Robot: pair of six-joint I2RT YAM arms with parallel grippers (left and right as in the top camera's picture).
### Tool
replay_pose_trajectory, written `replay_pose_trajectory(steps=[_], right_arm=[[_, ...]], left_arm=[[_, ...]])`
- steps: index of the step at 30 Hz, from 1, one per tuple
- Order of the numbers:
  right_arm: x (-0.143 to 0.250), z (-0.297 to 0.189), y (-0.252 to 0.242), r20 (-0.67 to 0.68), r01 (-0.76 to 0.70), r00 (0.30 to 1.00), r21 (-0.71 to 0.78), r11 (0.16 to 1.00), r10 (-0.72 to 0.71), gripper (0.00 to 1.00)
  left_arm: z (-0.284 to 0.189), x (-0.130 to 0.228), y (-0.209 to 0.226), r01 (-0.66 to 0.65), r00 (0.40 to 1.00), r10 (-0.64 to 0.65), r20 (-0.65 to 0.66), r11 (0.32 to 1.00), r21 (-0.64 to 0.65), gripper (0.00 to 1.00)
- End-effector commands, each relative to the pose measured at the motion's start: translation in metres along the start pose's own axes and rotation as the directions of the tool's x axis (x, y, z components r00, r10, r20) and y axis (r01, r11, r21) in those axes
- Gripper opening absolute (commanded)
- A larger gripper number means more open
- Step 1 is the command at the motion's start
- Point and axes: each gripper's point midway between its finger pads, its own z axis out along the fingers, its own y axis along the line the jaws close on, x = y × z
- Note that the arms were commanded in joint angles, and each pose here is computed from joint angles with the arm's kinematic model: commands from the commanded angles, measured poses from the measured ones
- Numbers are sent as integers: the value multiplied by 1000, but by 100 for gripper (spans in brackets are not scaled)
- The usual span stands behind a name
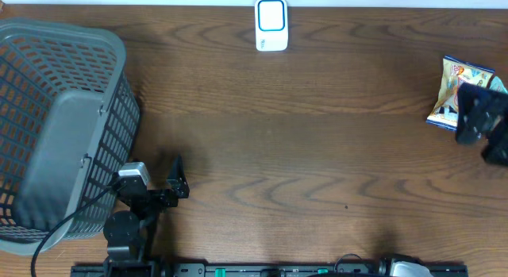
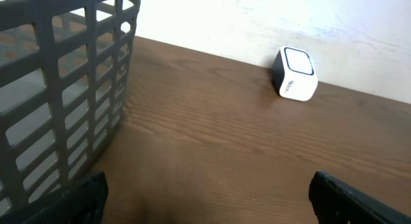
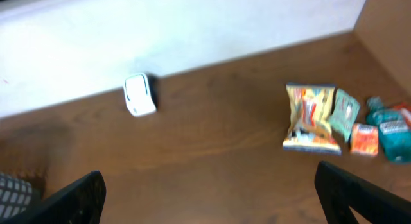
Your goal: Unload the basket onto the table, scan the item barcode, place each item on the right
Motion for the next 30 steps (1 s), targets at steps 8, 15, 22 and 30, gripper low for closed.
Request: replay_pose_trajectory(steps=[8,15,22,30], right_arm=[[-7,-74,27,271,145,956,-110,983,-110,99],[11,-65,29,374,207,916,-139,968,-142,99],[51,-24,26,460,239,878,-177,955,-135,99],[107,29,17,582,280,804,-194,940,-119,99]], left_arm=[[1,12,3,12,999,-12,-35,1000,-8,100],[1,12,3,12,999,-12,-35,1000,-8,100],[1,12,3,12,999,-12,-35,1000,-8,100],[1,12,3,12,999,-12,-35,1000,-8,100]])
